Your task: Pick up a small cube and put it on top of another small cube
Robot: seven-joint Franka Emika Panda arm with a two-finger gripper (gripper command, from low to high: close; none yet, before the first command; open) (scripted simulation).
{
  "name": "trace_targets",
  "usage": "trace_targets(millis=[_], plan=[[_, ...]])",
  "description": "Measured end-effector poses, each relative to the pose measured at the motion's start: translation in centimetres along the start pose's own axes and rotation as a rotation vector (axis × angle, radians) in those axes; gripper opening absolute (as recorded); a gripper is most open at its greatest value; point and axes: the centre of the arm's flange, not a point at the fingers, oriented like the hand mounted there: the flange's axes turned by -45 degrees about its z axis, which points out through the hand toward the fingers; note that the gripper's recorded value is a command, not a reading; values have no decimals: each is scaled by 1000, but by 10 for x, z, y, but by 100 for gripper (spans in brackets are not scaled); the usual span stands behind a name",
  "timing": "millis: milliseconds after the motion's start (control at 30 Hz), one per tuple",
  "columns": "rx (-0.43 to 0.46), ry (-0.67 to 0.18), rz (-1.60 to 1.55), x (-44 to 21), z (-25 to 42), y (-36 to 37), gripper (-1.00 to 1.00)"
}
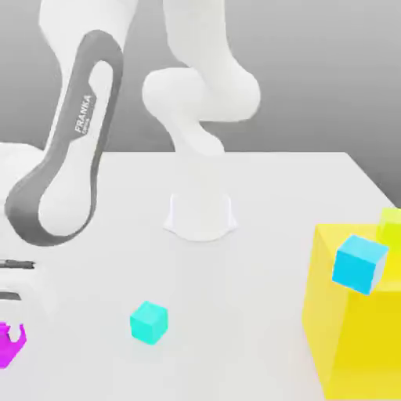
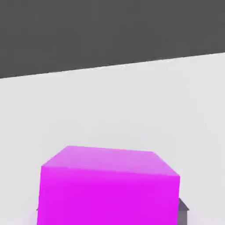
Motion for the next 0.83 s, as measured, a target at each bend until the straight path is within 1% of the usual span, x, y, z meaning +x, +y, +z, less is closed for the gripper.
trace_targets(millis=[167, 267, 333, 433, 500, 567, 600, 700, 733, 833], plan=[[59, 1, -344, 46, -38, -124, -100], [76, -3, -556, 56, -65, -201, -100], [80, -10, -746, 55, -84, -276, -100], [64, -19, -1073, 31, -125, -395, -100], [31, -22, -1276, 3, -158, -457, -100], [5, -45, -1451, -25, -183, -501, -100], [-4, -62, -1526, -38, -184, -518, -100], [-13, -76, -1592, -51, -150, -531, -100], [-14, -77, -1597, -53, -139, -531, 100], [-14, -77, -1597, -53, -139, -531, 100]])
